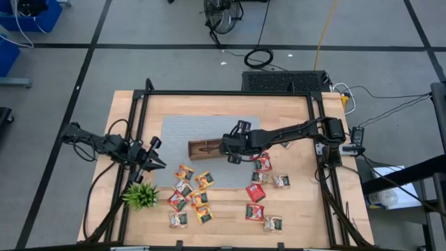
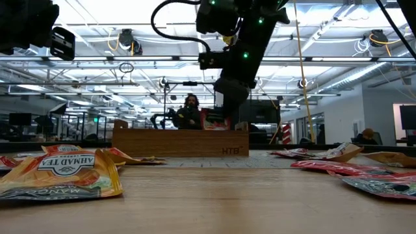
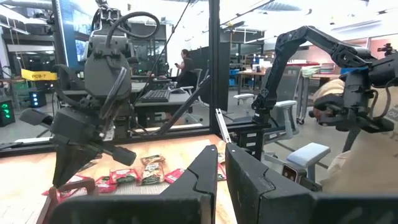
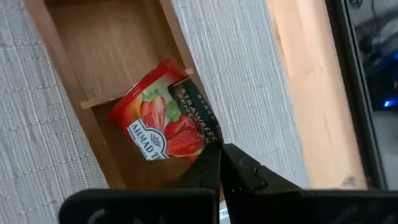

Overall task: Pick & Place Tea
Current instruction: Put the red tea bag into the wooden organizer

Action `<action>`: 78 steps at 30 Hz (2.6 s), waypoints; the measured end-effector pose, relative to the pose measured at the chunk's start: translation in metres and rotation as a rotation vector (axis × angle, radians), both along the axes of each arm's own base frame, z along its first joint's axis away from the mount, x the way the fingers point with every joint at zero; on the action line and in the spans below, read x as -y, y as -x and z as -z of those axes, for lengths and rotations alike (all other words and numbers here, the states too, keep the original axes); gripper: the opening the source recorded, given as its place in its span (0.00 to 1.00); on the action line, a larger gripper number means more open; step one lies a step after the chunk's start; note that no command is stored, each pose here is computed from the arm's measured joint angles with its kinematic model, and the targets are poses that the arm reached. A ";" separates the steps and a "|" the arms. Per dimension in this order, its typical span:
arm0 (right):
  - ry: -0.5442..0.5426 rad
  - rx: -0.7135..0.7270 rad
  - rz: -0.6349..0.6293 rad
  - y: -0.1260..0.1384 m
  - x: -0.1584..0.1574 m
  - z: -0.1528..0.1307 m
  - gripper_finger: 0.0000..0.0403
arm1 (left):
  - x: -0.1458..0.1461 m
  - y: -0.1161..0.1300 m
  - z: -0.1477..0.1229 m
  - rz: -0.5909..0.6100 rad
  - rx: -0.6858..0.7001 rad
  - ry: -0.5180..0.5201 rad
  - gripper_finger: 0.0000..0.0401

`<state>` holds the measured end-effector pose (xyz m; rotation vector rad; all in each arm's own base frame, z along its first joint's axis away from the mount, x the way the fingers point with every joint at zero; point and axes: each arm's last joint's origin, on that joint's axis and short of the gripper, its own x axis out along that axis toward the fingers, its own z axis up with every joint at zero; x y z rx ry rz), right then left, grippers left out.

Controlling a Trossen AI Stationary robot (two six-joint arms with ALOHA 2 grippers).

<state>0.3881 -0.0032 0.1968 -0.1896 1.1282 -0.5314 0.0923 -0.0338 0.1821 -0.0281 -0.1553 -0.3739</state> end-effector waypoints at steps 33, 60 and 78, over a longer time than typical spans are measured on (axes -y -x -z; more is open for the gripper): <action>0.051 -0.037 -0.014 0.006 -0.001 0.012 0.00 | 0.000 0.000 0.000 0.000 -0.001 0.000 0.09; -0.079 0.031 0.086 0.053 0.019 -0.062 0.51 | 0.000 0.000 0.000 0.000 -0.001 0.000 0.09; -0.507 -0.119 0.286 0.121 0.094 0.034 0.65 | 0.000 0.000 0.000 0.000 -0.001 -0.001 0.09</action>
